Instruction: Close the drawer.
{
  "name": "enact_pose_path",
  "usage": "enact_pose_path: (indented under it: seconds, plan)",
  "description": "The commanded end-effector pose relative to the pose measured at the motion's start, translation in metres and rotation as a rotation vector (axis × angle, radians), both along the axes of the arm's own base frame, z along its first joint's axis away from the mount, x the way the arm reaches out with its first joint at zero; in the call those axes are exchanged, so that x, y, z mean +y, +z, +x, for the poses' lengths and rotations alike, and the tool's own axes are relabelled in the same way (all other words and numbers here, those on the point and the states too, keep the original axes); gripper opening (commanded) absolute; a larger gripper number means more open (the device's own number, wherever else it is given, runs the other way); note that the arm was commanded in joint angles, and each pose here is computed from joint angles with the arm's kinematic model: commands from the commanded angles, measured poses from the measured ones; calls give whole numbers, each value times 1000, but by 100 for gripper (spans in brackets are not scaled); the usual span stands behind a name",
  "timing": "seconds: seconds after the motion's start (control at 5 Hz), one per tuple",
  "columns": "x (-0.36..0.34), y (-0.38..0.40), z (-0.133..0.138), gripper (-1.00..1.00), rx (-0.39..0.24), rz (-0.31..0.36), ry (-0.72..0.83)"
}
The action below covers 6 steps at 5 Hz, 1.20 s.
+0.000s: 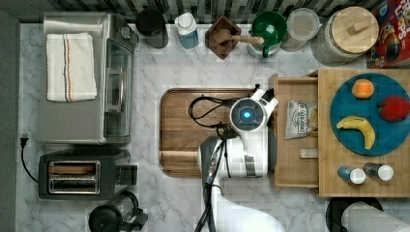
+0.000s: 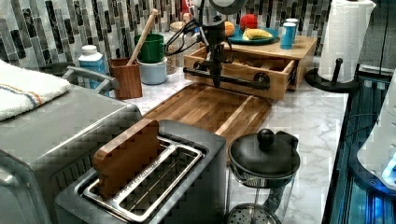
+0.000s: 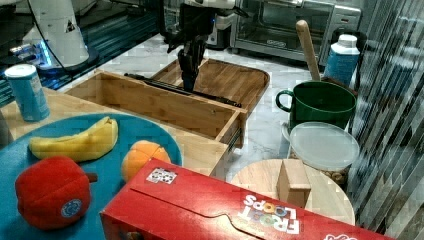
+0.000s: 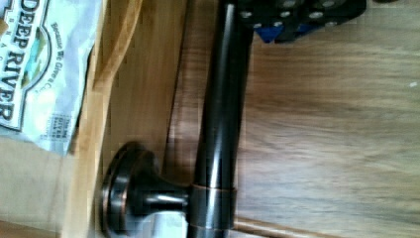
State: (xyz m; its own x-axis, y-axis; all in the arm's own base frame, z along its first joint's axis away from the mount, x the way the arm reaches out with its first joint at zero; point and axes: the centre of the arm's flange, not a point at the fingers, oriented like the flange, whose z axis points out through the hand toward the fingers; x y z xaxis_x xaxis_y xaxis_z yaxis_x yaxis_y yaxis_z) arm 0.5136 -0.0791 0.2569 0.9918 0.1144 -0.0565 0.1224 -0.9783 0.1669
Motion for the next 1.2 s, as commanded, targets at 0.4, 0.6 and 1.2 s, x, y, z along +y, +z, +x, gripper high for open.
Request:
enact_pose_path:
  seconds: [0.4,0.6,1.2]
  plan:
    - [-198,59,0,-100,-100,-95,-24]
    - [-231,62,-4,-100,-108,-105,16]
    - [-210,75,3,-100,-83,-104,-81]
